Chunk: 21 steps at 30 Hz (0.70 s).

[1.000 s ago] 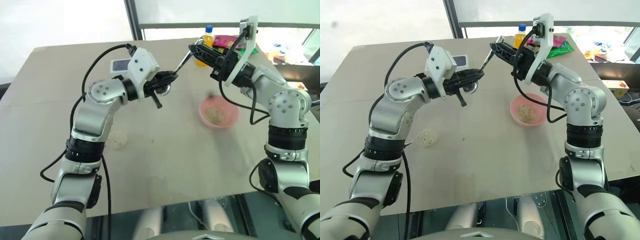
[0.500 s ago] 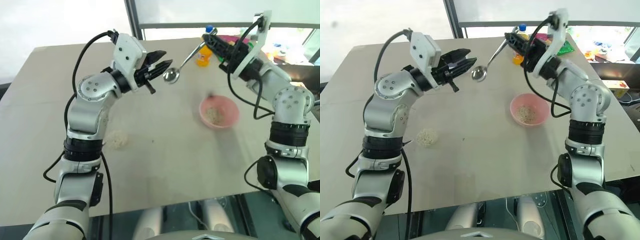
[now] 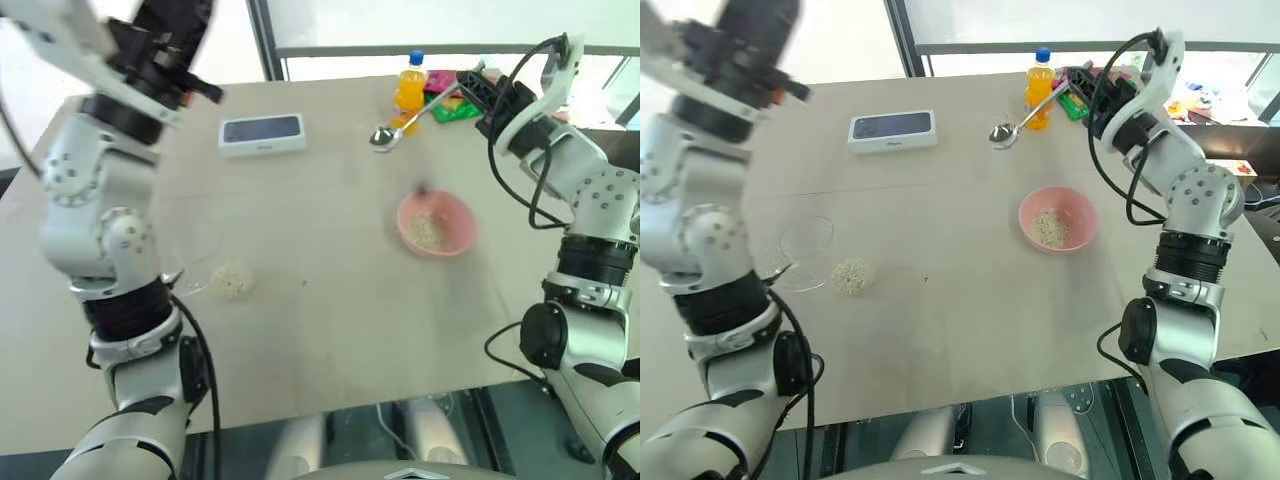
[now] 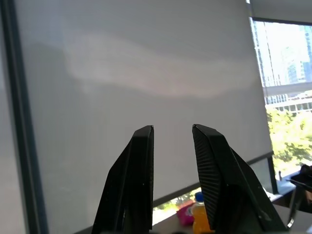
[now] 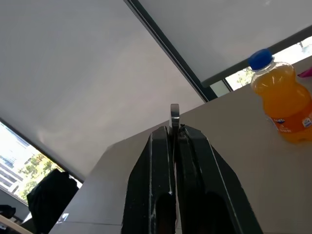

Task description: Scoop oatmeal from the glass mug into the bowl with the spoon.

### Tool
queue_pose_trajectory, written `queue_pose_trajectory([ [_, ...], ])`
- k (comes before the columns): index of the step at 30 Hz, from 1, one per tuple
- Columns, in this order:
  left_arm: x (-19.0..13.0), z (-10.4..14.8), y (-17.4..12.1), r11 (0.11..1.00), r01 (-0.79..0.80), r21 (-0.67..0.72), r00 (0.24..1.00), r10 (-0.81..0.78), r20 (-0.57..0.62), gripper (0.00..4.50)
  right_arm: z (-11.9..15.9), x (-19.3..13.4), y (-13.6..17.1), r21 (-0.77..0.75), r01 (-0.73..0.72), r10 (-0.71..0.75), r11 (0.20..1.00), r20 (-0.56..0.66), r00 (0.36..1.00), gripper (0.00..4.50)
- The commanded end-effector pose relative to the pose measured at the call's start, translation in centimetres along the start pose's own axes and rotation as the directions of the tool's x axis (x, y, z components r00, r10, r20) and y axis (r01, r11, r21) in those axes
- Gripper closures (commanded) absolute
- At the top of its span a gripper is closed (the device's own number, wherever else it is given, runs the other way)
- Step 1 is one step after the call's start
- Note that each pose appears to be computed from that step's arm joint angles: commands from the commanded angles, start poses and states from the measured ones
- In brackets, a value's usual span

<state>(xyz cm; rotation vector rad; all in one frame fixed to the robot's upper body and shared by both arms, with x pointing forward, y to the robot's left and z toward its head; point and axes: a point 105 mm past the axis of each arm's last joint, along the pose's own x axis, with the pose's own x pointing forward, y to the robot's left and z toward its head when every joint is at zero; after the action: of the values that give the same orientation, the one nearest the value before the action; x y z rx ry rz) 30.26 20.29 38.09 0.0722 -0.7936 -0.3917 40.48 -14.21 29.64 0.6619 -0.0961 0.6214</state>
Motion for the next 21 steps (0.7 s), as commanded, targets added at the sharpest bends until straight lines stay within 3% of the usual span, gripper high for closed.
queue_pose_trajectory([
  [1, -3.1, 2.1, 2.8, 0.989, -0.143, 0.04, 0.99, 0.143, 0.012, 3.2, 1.8, -0.7, -0.3, -0.01, 0.006, -0.006, 1.0, 0.064, 0.998, 4.5],
  [5, -6.5, 2.3, 4.1, 0.963, -0.239, 0.125, 0.969, 0.246, -0.036, 3.2, 1.3, -0.9, -1.4, -0.014, 0.029, -0.028, 0.999, 0.039, 0.999, 4.5],
  [8, -9.1, 2.9, 5.2, 0.88, -0.348, 0.322, 0.925, 0.379, -0.036, 3.2, 0.8, -0.7, -2.1, -0.013, 0.038, -0.037, 0.999, 0.024, 0.999, 4.5],
  [13, -13.3, 3.3, 5.7, 0.773, -0.51, 0.377, 0.831, 0.556, -0.014, 3.2, 0.1, -0.3, -2.7, -0.018, 0.036, -0.036, 0.999, 0.001, 0.999, 4.5],
  [19, -17.8, 0.3, 1.4, 0.809, -0.469, 0.354, 0.807, 0.556, -0.2, 3.2, -0.8, -0.1, -3.8, -0.014, 0.048, -0.049, 0.999, -0.025, 0.999, 4.5],
  [21, -18.7, -0.1, 0.0, 0.818, -0.456, 0.351, 0.798, 0.55, -0.246, 2.67, -1.1, 0.0, -3.9, -0.007, 0.043, -0.043, 0.999, -0.035, 0.998, 4.5],
])
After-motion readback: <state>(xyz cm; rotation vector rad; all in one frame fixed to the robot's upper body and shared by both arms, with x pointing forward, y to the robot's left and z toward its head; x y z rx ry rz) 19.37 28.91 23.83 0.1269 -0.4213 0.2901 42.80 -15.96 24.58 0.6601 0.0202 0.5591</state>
